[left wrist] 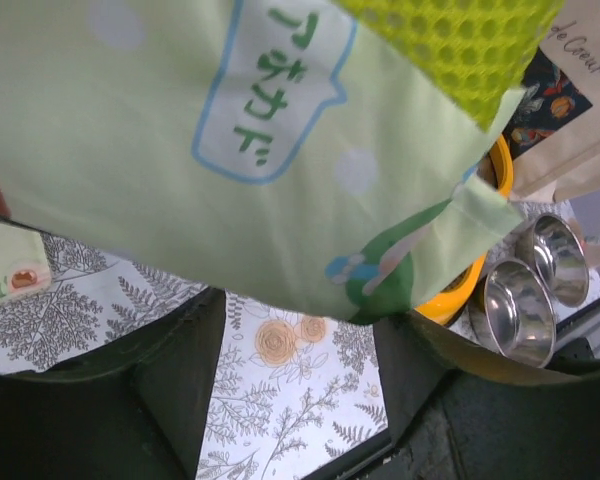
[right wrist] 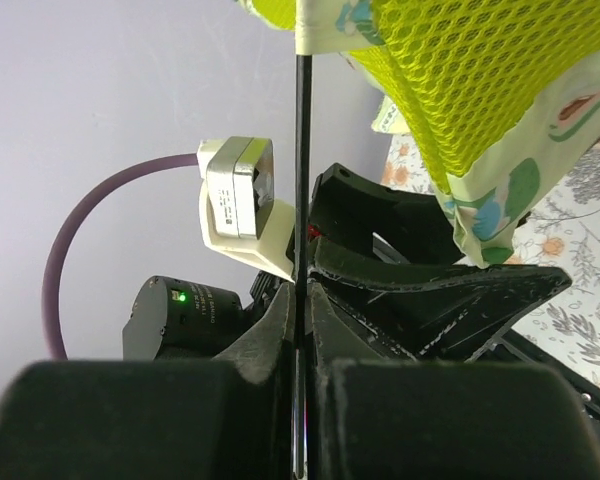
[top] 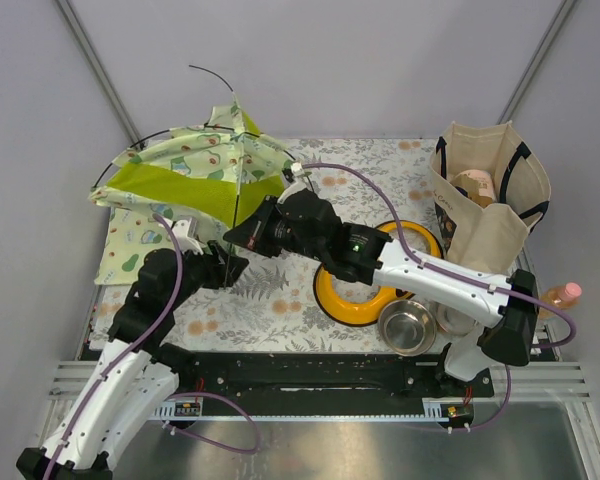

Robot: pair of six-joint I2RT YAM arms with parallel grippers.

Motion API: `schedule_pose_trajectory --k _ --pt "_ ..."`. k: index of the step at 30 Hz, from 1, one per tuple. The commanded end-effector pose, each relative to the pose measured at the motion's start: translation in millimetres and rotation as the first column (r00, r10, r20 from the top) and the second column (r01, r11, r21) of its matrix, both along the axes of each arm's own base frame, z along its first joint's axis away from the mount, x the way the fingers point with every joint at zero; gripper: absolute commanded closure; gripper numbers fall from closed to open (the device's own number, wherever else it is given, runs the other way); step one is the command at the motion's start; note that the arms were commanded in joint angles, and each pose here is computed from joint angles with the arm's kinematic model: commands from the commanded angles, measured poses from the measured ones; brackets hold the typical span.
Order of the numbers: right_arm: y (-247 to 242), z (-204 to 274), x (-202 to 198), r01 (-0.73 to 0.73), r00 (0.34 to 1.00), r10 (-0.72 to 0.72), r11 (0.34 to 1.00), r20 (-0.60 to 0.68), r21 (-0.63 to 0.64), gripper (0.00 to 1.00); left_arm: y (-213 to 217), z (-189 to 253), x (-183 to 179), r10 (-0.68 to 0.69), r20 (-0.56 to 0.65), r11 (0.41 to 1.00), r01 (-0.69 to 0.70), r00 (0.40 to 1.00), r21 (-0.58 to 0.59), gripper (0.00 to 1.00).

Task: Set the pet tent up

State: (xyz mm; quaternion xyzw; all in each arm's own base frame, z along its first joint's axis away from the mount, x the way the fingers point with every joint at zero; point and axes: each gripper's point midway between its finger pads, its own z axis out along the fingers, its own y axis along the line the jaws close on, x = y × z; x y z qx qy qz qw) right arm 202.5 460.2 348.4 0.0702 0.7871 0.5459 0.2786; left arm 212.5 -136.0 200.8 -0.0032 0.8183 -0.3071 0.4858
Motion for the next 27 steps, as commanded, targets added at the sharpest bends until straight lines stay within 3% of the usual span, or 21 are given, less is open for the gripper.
schedule_pose_trajectory --k 1,8,13,16,27 --pt "14 20 15 0.021 0.999 -0.025 0.994 0.032 0.107 1.0 5 26 17 0.073 0.13 0.996 -0.067 0.989 -0.052 0.4" --pt "22 7 11 -0.008 1.0 0.007 0.993 0.008 0.116 1.0 12 37 15 0.112 0.224 0.992 -0.095 0.968 -0.085 0.53" --pt "24 8 13 -0.008 1.0 0.007 0.993 0.016 0.116 1.0 11 32 19 0.104 0.208 0.994 -0.094 0.973 -0.057 0.86" --pt "22 6 16 0.004 0.999 -0.008 0.995 0.036 0.099 1.0 10 33 18 0.091 0.208 0.996 -0.084 0.974 -0.045 1.0" --pt "7 19 46 0.099 0.932 -0.126 0.991 0.341 0.095 1.0 -5 31 -17 -0.082 0.186 0.996 0.089 0.979 -0.028 1.0"
